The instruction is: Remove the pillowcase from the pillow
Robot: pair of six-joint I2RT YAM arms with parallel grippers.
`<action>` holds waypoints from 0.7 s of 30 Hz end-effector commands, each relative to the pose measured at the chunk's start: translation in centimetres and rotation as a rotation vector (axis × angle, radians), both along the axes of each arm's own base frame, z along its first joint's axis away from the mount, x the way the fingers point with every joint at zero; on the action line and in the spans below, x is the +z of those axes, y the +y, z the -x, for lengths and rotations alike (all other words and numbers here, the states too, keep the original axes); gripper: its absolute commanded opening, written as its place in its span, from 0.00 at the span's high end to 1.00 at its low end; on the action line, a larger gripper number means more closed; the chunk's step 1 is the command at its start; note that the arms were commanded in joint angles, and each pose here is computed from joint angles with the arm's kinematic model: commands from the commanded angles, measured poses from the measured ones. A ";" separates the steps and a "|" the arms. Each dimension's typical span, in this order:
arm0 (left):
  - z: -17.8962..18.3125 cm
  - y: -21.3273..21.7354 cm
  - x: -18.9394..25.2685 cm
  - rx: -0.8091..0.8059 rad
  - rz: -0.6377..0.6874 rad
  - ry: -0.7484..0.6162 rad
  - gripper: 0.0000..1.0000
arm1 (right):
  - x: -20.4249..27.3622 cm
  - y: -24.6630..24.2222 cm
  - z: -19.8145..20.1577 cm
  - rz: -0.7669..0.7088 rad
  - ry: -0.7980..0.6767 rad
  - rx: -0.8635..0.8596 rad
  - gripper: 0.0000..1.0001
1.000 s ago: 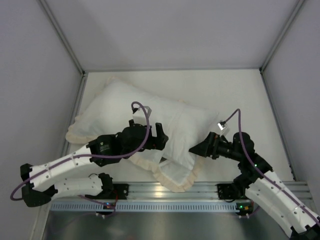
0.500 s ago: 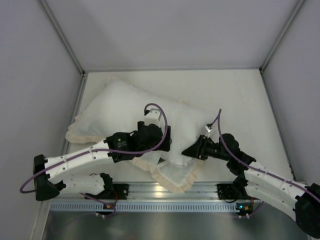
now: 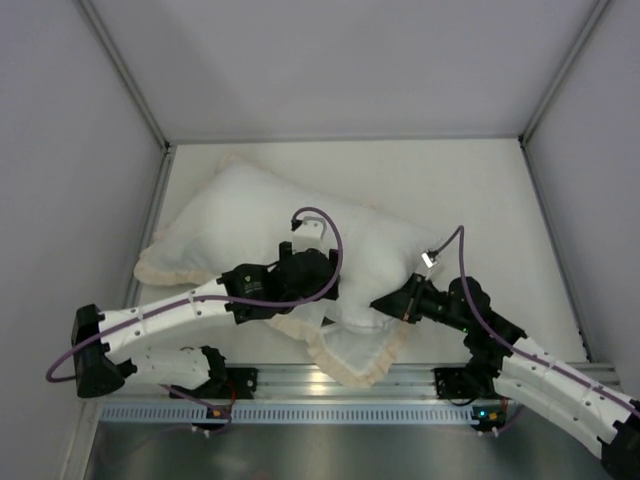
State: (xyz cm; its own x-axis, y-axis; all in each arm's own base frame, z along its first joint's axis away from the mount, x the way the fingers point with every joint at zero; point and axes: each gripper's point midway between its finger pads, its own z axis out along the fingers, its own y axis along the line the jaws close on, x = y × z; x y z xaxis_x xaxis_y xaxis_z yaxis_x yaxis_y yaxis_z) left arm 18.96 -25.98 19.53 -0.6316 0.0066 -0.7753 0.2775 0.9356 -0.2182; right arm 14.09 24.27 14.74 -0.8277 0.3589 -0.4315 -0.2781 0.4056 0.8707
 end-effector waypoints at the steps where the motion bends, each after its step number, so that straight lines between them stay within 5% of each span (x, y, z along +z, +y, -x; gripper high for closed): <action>1: -1.3 0.2 0.2 0.052 -0.035 -0.043 0.26 | 3.6 0.1 0.9 -0.085 -0.066 0.022 1.00; 4: -2.8 1.6 0.0 0.130 -0.068 -0.058 0.68 | 3.8 -0.5 1.5 -0.067 -0.073 0.021 1.00; 5: -3.6 2.6 0.1 0.177 -0.083 -0.076 0.96 | 3.5 -0.8 1.6 -0.048 -0.065 0.015 1.00; 6: -4.8 4.5 0.0 0.246 -0.109 -0.078 1.00 | 3.3 -1.3 1.6 -0.014 -0.057 -0.003 1.00; 10: -7.9 11.6 0.2 0.458 -0.175 -0.074 1.00 | 5.9 -3.2 2.1 -0.015 -0.127 -0.055 1.00; 15: -8.8 18.4 -3.7 0.612 -0.179 0.102 1.00 | 13.1 -7.4 3.0 -0.042 -0.278 -0.178 1.00; 21: -7.0 20.2 -6.5 0.657 -0.190 0.154 1.00 | 19.0 -12.9 5.0 -0.017 -0.395 -0.309 1.00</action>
State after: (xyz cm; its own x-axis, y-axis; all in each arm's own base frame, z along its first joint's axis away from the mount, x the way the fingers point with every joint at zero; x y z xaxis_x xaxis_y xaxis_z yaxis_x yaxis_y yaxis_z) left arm 27.31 -14.87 17.16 -0.6598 -0.3580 -0.6607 -0.1523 0.9247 -0.3489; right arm 10.79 16.07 26.21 -0.6446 0.4571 -0.6128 -0.3615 0.5241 0.7712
